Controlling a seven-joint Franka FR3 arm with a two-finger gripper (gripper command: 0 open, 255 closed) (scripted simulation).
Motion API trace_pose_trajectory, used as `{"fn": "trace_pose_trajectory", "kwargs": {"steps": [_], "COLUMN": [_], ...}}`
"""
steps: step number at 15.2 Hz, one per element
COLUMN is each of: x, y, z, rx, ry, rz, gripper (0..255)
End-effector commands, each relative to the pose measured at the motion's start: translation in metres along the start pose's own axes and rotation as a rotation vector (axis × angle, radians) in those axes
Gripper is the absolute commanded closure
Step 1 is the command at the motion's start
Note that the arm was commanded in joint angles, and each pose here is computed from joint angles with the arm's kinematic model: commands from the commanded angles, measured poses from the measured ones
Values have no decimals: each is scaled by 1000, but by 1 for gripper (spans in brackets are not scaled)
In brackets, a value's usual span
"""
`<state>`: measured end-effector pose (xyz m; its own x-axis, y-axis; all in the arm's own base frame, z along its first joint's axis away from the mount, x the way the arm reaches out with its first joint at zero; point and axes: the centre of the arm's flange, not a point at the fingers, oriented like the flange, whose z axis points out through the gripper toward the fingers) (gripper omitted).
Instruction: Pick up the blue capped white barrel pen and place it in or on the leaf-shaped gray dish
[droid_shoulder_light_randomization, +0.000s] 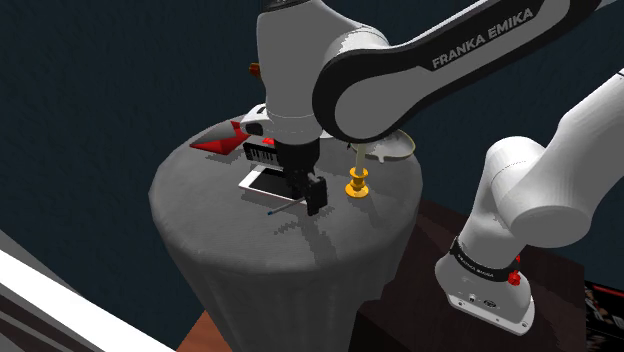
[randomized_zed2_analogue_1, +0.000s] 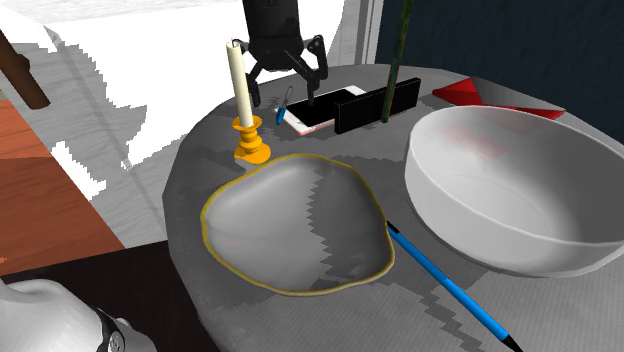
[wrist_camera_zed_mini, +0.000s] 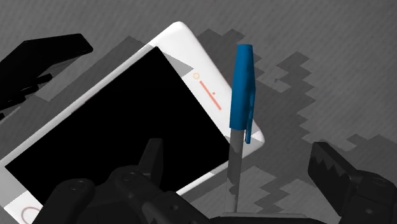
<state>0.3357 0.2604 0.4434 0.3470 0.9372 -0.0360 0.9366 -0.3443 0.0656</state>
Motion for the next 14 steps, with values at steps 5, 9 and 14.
{"fn": "trace_pose_trajectory", "kwargs": {"steps": [5,9,14], "x": [1,1,-1], "y": [0,1,1], "z": [0,0,-21], "rx": [0,0,0], "ry": [0,0,0], "rz": [0,0,0], "gripper": [255,255,255]}}
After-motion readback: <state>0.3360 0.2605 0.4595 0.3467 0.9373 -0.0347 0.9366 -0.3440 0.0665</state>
